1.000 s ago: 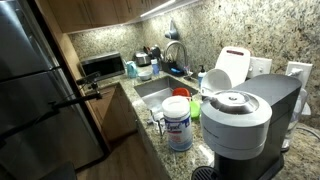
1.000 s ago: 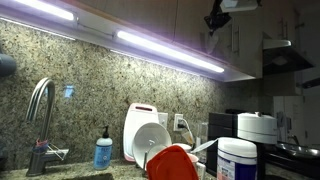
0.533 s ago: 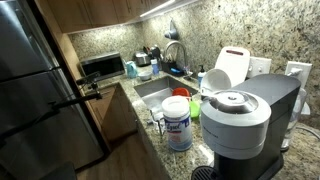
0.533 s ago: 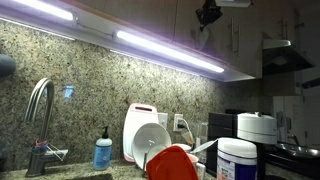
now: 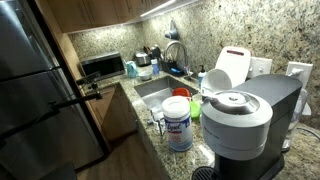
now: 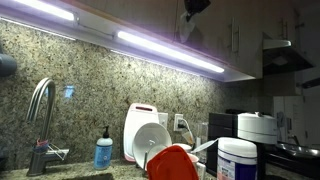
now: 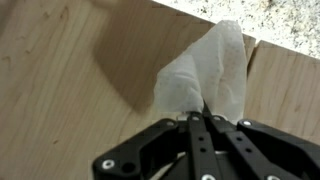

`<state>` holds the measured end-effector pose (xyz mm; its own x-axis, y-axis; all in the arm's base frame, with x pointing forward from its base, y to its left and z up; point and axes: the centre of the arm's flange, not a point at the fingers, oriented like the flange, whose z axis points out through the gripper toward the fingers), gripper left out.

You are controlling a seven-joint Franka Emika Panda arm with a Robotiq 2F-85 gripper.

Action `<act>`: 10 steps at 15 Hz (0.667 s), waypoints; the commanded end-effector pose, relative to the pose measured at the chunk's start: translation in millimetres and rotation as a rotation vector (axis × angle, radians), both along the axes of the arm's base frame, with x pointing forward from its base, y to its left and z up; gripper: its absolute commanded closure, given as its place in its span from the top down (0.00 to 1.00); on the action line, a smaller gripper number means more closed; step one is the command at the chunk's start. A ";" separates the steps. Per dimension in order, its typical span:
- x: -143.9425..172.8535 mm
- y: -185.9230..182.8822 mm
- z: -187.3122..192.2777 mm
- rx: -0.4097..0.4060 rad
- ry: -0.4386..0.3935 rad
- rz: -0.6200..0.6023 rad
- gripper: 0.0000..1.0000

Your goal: Remove a wipe from the container

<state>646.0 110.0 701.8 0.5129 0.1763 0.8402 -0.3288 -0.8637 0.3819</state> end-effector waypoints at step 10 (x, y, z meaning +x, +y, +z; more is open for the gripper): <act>21.2 -85.2 -21.6 -0.031 0.056 -0.151 0.01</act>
<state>657.9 65.3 684.6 0.5601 0.1557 0.8137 -0.3802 -0.8243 0.4194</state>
